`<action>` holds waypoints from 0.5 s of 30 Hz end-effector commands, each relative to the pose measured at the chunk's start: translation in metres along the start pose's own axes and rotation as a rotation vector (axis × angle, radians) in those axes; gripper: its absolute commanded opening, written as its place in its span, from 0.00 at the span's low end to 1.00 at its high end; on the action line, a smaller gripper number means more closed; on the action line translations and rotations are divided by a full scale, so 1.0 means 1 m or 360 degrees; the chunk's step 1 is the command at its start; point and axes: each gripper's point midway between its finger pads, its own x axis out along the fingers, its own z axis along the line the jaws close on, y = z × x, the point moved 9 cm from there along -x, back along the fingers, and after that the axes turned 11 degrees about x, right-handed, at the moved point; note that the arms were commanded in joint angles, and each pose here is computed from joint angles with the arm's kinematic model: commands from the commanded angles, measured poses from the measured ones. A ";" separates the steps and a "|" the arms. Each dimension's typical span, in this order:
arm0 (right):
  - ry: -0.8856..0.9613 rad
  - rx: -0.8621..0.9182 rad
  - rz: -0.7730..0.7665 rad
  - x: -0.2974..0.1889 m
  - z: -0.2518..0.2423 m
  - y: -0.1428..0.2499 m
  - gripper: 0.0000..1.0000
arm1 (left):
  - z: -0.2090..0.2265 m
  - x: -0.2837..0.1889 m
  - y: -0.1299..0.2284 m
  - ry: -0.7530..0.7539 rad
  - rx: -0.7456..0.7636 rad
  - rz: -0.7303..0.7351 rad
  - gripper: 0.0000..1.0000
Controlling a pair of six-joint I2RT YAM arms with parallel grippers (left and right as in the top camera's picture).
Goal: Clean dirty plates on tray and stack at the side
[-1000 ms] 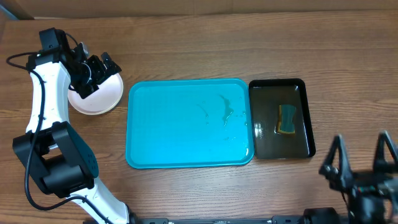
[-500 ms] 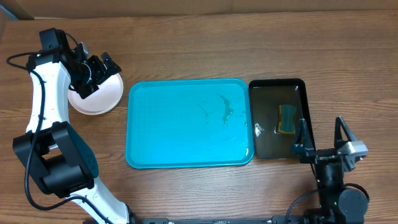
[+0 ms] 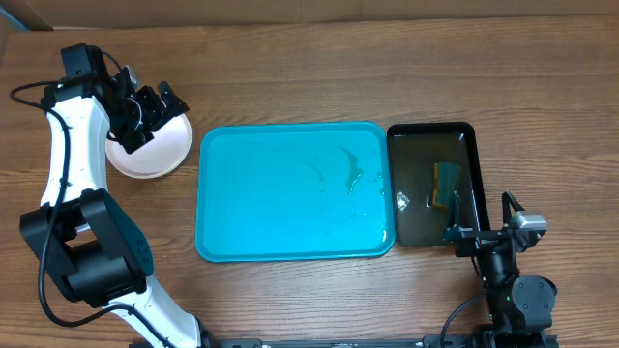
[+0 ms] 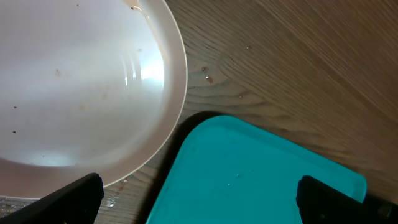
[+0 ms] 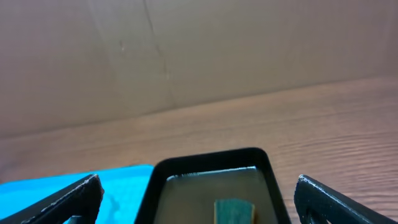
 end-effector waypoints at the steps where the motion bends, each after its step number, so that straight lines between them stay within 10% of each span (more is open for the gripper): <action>1: -0.0003 -0.0085 -0.0002 0.000 -0.001 0.002 1.00 | -0.005 -0.007 0.001 0.0014 0.0050 -0.0020 1.00; 15: -0.0003 -0.0160 -0.0002 0.000 -0.001 0.002 1.00 | -0.005 -0.007 0.001 0.0014 0.0050 -0.0021 1.00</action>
